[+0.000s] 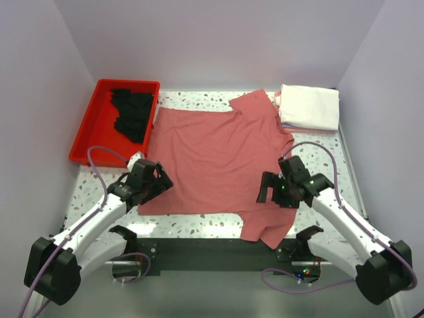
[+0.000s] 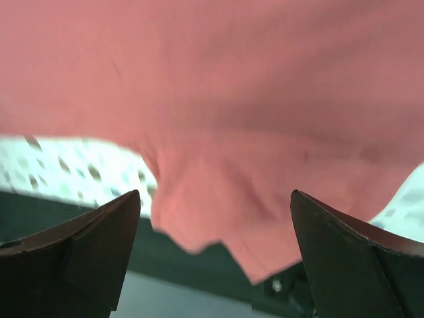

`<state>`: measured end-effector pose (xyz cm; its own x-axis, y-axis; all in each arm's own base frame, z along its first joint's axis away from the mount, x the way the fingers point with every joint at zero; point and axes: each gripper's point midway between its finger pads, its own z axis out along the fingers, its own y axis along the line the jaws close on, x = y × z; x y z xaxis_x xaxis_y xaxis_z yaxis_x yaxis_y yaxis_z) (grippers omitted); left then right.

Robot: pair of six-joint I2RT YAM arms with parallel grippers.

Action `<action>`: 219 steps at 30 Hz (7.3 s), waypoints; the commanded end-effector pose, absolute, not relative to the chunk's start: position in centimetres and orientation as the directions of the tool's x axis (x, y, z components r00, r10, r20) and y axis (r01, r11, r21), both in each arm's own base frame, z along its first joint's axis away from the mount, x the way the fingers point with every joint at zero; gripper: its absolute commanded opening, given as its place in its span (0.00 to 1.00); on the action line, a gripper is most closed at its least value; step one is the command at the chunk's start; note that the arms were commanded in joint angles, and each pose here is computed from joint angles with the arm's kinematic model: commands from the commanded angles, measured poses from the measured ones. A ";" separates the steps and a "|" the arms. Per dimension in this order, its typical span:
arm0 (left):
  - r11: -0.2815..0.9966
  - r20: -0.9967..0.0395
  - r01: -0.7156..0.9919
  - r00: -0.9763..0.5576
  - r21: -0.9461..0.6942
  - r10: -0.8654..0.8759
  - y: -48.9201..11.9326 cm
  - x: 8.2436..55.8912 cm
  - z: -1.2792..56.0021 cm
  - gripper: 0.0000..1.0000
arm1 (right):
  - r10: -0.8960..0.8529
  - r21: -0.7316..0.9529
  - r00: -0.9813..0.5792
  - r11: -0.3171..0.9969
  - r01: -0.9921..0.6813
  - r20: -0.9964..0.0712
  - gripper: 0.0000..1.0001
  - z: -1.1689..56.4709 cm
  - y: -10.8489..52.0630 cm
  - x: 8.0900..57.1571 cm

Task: Fold and stack the t-shirts
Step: Flatten the tshirt out, then fold the tshirt

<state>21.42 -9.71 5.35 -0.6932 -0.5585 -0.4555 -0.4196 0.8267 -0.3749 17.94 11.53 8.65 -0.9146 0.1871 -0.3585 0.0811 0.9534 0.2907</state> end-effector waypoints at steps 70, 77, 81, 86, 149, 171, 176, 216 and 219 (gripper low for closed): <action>0.764 -0.476 -0.608 -0.618 -0.215 -0.625 -5.1 18.6 4.6 1.00 | 0.159 0.158 -0.953 0.980 0.120 -0.259 0.99 9.3 9.4 12.6; 0.688 -0.412 -0.689 -0.572 -0.229 -0.709 -5.0 16.6 2.8 0.90 | 0.155 0.122 -0.930 0.985 0.121 -0.333 0.99 10.5 8.7 14.1; 0.688 -0.401 -0.693 -0.579 -0.215 -0.710 -5.1 16.5 2.6 0.75 | 0.135 0.108 -0.937 0.989 0.105 -0.322 0.99 10.2 8.9 14.4; 0.688 -0.379 -0.710 -0.600 -0.154 -0.704 -5.0 16.1 2.0 0.65 | 0.122 0.106 -0.937 0.990 0.092 -0.327 0.99 10.2 9.0 14.6; 0.670 -0.627 -0.733 -0.469 -0.117 -0.622 0.1 24.3 4.1 0.00 | -0.349 -0.171 -0.936 0.921 -0.350 0.039 0.49 0.7 11.4 5.0; 0.679 -0.606 -0.720 -0.478 -0.144 -0.636 -0.4 23.7 4.8 0.00 | -0.232 -0.182 -0.944 0.964 -0.192 -0.233 0.00 6.0 11.5 9.5; 0.653 -0.583 -0.741 -0.463 -0.159 -0.668 -0.3 21.8 5.7 0.00 | -0.220 -0.132 -0.950 0.972 -0.194 -0.224 0.00 8.7 11.2 8.4; 0.453 -0.398 -0.794 -0.292 -0.406 -0.870 -2.4 17.0 9.0 0.00 | 0.001 -0.005 -0.919 1.000 0.003 -0.395 0.00 17.1 6.4 7.0; 0.469 -0.410 -0.774 -0.298 -0.425 -0.862 -2.7 18.3 9.6 0.00 | 0.019 -0.017 -0.888 0.999 0.029 -0.459 0.00 17.7 6.4 8.4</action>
<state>15.56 -2.67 7.24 -0.3431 -0.8638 -0.3689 -0.8131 0.4697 -0.3437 8.73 11.65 17.21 -0.9004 0.0266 -0.4342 -0.0584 0.9817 0.1812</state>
